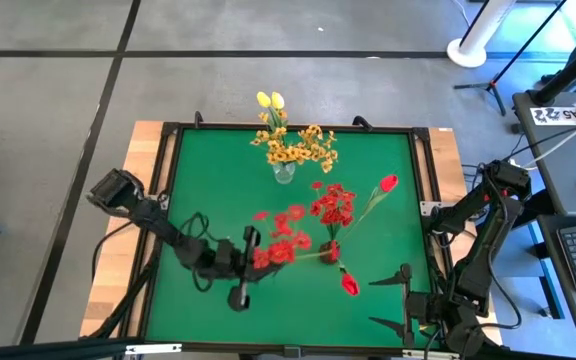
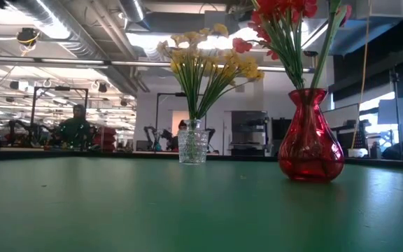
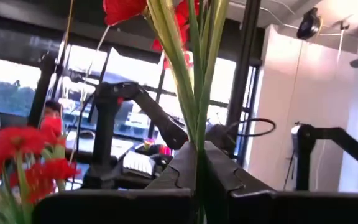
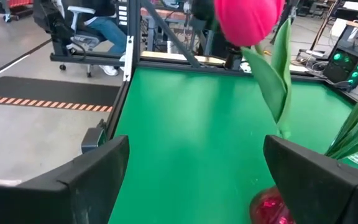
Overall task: Sort flowers into vase by color
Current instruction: Put the red flower into the red vase
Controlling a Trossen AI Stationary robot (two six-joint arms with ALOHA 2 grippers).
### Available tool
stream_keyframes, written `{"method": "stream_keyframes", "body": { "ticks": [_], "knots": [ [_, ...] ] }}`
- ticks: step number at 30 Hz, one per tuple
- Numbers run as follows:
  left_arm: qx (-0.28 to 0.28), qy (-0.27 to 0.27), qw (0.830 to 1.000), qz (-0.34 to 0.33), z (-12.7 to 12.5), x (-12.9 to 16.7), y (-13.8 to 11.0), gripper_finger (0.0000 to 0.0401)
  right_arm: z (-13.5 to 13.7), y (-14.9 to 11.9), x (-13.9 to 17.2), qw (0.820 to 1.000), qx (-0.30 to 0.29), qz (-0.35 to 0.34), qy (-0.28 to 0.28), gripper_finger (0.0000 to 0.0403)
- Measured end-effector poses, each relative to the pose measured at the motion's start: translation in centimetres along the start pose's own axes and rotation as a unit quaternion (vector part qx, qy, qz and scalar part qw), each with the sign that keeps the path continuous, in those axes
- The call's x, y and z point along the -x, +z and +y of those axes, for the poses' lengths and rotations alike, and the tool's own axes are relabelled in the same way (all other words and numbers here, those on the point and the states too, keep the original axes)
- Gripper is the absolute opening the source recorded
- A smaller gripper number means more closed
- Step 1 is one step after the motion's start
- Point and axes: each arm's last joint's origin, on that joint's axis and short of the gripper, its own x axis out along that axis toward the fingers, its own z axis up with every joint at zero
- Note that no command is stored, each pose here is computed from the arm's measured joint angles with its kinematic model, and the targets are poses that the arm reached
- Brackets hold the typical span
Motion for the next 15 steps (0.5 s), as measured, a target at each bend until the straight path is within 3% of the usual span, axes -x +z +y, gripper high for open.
{"method": "stream_keyframes", "body": {
  "ticks": [8, 15],
  "knots": [
    [-0.031, -0.034, 0.998, -0.043, 4.3, -3.8, 1.0, 0.0000, -0.2, -0.4, 0.0, 1.000, -0.015, 0.011, -0.003, 0.0369],
    [-0.024, -0.063, 0.996, -0.066, 7.5, -6.7, 1.6, 0.0000, -0.2, -1.0, -0.2, 1.000, -0.009, 0.018, -0.012, 0.0369]
  ]
}}
